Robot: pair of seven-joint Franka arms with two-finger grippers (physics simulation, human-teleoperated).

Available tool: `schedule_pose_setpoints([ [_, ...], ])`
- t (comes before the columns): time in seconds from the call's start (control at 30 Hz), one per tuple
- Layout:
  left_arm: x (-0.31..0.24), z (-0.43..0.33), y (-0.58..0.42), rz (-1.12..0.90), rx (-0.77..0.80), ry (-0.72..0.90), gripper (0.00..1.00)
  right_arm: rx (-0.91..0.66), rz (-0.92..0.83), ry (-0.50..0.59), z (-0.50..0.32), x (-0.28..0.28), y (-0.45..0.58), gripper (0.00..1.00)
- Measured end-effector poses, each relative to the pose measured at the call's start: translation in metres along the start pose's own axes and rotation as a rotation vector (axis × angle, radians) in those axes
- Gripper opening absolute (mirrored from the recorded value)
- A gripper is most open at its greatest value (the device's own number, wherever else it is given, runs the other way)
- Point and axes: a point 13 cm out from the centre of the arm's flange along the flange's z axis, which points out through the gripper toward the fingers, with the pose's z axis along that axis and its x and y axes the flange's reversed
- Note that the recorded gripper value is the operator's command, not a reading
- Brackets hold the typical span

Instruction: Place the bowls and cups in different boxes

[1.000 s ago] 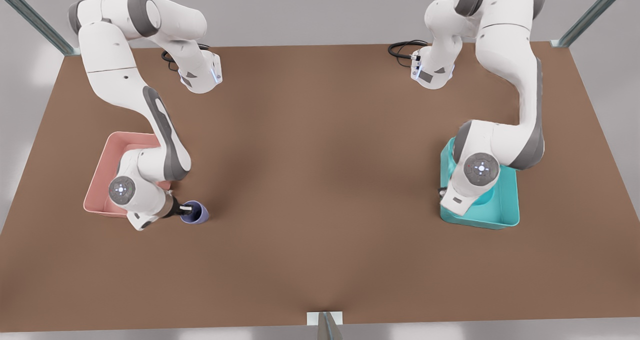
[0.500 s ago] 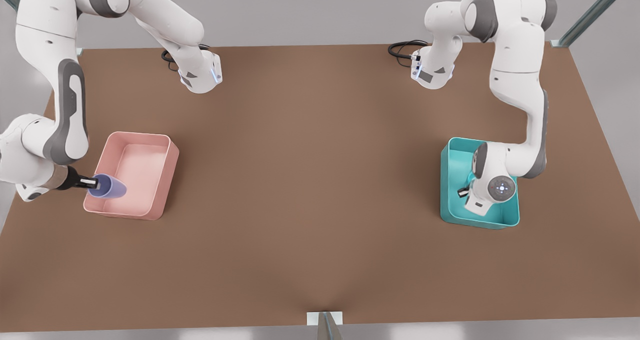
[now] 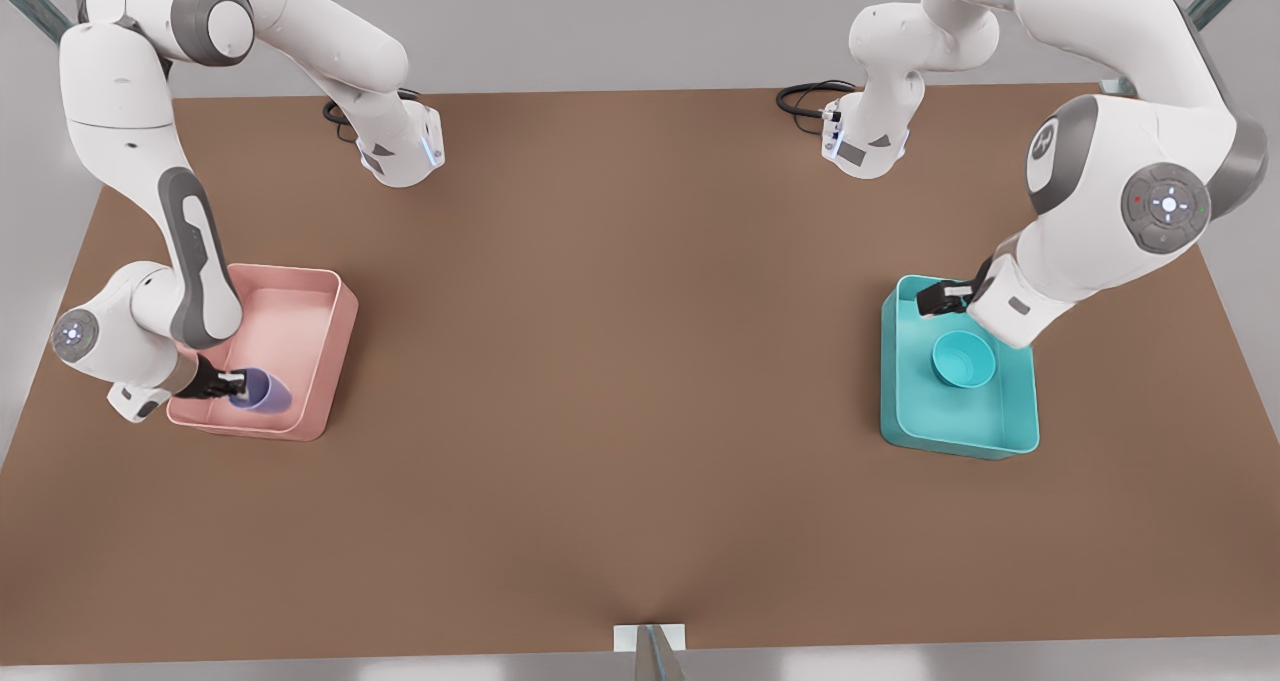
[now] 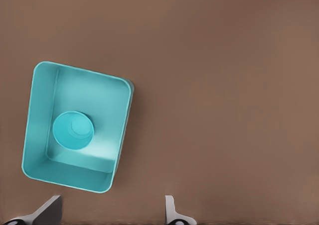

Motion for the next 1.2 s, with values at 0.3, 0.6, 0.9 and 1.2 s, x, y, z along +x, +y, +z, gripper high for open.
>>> schedule_pose_setpoints([
  [0.3, 0.026, 0.007, -0.003, 0.118, -0.009, 0.1, 1.0, 0.05, -0.025, -0.044, -0.025, -0.011, -0.008, 1.0],
  [0.6, 0.031, 0.01, 0.002, 0.175, -0.008, 0.126, 1.0, -0.004, -0.095, -0.038, -0.131, -0.05, 0.039, 1.0],
  [0.9, 0.032, 0.011, 0.002, 0.214, -0.006, 0.133, 1.0, 0.062, -0.127, -0.029, -0.352, -0.026, 0.161, 1.0],
  [1.2, 0.032, 0.012, 0.003, 0.236, -0.005, 0.135, 1.0, 0.039, 0.031, 0.097, -0.36, 0.012, 0.153, 1.0],
])
